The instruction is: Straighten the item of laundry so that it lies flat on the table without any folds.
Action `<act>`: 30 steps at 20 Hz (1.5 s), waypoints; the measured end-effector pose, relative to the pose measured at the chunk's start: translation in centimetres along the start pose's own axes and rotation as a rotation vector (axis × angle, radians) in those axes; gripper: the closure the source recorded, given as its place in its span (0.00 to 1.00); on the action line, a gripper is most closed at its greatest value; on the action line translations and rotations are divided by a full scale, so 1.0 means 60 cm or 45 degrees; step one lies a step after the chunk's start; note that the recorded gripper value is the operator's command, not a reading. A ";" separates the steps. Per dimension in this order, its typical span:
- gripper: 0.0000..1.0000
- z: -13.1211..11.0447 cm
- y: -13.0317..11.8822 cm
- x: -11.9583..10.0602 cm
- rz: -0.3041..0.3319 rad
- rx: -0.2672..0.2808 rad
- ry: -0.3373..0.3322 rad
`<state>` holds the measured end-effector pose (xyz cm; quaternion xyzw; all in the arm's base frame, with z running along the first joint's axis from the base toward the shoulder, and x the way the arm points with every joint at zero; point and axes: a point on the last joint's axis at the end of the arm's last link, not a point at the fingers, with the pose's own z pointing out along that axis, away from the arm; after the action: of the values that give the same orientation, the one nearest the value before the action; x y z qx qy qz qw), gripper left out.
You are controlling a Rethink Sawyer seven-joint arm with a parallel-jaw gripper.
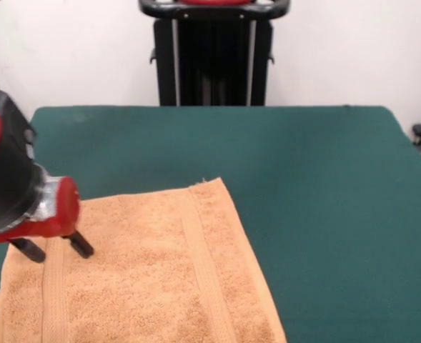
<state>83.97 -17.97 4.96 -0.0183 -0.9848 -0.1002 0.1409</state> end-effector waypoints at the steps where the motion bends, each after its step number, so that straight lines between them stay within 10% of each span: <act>1: 0.00 0.001 0.008 -0.002 -0.006 0.000 0.000; 7: 0.00 0.038 0.079 -0.024 -0.054 -0.002 0.003; 15: 0.00 0.182 0.097 -0.051 -0.032 0.123 0.051; 30: 0.00 0.173 0.092 -0.081 0.024 0.126 0.012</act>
<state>86.12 -10.48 -5.11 -0.0200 -0.9877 -0.0501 0.1471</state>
